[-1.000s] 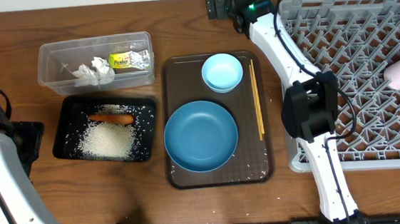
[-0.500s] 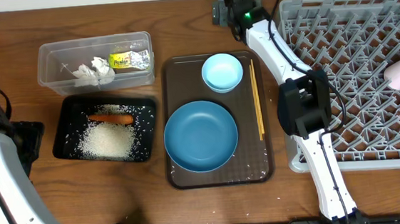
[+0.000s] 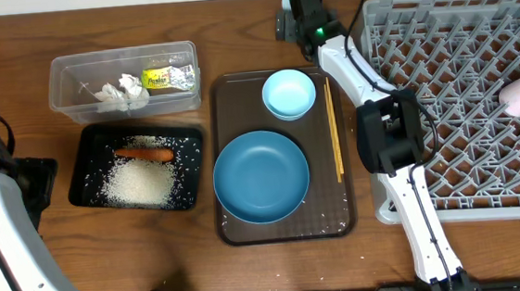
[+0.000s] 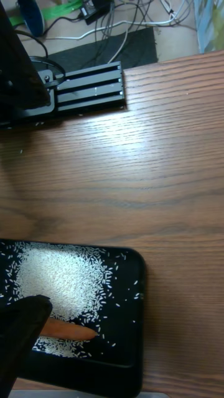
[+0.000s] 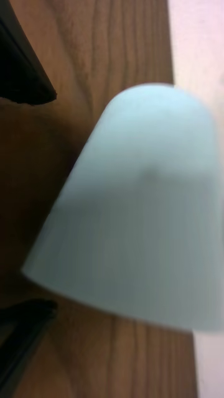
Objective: Sort waste into correct bins and load items into the dishwasher rack
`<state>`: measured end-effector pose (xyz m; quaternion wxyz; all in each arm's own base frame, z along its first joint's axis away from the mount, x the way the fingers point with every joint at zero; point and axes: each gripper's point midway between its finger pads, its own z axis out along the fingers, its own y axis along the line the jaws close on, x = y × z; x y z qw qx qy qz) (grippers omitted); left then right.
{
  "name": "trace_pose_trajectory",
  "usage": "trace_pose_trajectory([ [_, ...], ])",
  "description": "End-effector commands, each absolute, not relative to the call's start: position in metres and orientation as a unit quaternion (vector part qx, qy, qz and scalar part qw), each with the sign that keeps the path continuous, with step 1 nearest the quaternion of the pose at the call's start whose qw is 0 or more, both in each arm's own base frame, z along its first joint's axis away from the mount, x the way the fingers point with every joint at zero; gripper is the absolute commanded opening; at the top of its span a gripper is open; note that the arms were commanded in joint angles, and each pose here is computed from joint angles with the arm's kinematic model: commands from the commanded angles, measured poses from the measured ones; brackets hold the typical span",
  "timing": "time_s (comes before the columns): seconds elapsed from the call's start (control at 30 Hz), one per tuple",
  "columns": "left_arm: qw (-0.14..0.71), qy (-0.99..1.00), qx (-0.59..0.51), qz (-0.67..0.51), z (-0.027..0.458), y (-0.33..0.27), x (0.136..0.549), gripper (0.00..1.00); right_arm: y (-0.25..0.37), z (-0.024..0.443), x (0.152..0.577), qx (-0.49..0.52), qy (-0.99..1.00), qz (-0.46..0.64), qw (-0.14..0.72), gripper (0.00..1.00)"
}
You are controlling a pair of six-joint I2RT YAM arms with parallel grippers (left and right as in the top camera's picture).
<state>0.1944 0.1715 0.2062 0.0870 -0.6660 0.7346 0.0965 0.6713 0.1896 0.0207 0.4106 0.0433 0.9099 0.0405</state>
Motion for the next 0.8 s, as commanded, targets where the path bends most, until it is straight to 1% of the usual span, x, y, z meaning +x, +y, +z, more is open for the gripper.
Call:
trace_pose_trajectory([
  [0.0, 0.084, 0.735, -0.665, 0.1, 0.206, 0.173, 0.193, 0.98, 0.188, 0.021, 0.678, 0.046, 0.907, 0.069, 0.413, 0.95],
  [0.07, 0.084, 0.735, -0.665, 0.1, 0.206, 0.173, 0.193, 0.98, 0.188, 0.022, 0.68, 0.043, 0.905, 0.076, 0.416, 0.91],
  [0.13, 0.084, 0.735, -0.665, 0.1, 0.206, 0.173, 0.193, 0.98, 0.189, 0.025, 0.682, 0.032, 0.903, 0.075, 0.421, 0.9],
  [0.27, 0.084, 0.735, -0.665, 0.1, 0.206, 0.173, 0.193, 0.98, 0.191, 0.026, 0.683, 0.002, 0.902, 0.063, 0.428, 0.92],
  [0.4, 0.084, 0.735, -0.665, 0.1, 0.206, 0.173, 0.193, 0.98, 0.191, 0.026, 0.682, -0.003, 0.902, 0.061, 0.427, 0.94],
  [0.53, 0.084, 0.735, -0.665, 0.1, 0.206, 0.173, 0.193, 0.98, 0.2, 0.027, 0.682, -0.014, 0.901, 0.078, 0.427, 0.88],
  [0.67, 0.084, 0.735, -0.665, 0.1, 0.206, 0.173, 0.193, 0.98, 0.208, 0.029, 0.681, -0.024, 0.898, 0.095, 0.428, 0.88],
  [0.77, 0.084, 0.735, -0.665, 0.1, 0.206, 0.173, 0.193, 0.98, 0.214, 0.029, 0.68, -0.031, 0.898, 0.106, 0.425, 0.81],
])
